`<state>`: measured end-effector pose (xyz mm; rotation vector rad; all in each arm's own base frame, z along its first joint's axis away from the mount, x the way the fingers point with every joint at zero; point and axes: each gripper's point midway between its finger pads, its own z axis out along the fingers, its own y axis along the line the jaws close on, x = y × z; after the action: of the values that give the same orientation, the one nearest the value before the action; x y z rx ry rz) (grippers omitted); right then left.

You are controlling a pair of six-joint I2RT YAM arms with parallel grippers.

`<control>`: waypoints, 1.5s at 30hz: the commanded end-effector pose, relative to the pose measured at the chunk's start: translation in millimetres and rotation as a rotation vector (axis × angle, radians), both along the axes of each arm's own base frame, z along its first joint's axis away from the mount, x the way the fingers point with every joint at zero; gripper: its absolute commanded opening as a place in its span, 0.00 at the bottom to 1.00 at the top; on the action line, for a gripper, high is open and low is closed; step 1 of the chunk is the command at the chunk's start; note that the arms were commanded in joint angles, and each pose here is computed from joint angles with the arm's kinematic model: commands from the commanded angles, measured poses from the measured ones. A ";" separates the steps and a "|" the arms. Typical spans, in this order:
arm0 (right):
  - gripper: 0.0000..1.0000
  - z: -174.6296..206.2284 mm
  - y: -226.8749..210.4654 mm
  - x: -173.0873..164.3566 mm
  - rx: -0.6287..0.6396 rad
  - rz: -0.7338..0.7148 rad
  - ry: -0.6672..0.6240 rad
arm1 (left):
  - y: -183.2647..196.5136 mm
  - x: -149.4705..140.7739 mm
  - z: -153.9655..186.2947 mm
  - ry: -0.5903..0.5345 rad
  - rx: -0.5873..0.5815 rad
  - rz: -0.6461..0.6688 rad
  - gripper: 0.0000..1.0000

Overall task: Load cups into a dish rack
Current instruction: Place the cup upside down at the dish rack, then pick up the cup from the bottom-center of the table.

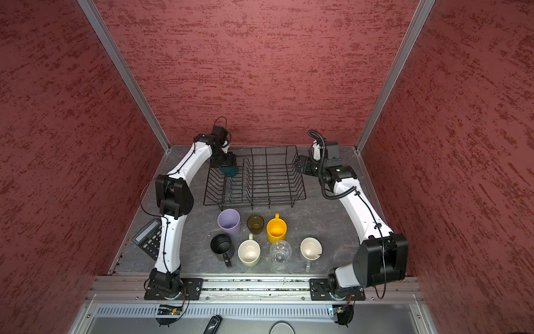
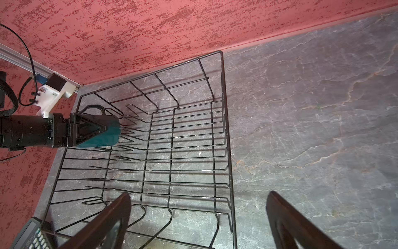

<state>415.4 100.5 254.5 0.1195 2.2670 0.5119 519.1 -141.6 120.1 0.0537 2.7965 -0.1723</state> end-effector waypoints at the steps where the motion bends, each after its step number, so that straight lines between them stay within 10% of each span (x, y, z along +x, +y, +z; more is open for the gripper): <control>1: 0.98 11.7 -1.3 -1.9 0.019 -0.004 -0.033 | -6.7 13.7 13.3 -0.075 -0.006 -0.015 0.87; 14: 0.96 10.2 -2.6 -3.9 0.007 -0.004 -0.021 | -7.7 10.2 30.5 -0.110 -0.015 -0.019 0.99; 23: 0.82 14.4 -10.4 -41.9 -0.055 0.000 0.052 | -8.8 -7.4 129.8 -0.361 -0.139 -0.009 0.99; 26: 0.80 16.3 -6.2 -68.6 -0.093 0.014 0.081 | -1.7 -17.9 179.4 -0.513 -0.282 0.025 0.99; 32: 0.75 6.1 16.2 -121.8 -0.156 0.076 0.190 | 57.9 -59.0 265.4 -0.889 -0.922 0.084 0.99; 45: 0.67 -52.1 64.7 -195.0 -0.150 0.212 0.393 | 49.3 -104.3 270.6 -0.919 -0.403 0.029 0.99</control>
<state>232.3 164.7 212.1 -0.1662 2.6754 0.4497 420.3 -105.5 385.7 -0.0230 1.8113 -0.7053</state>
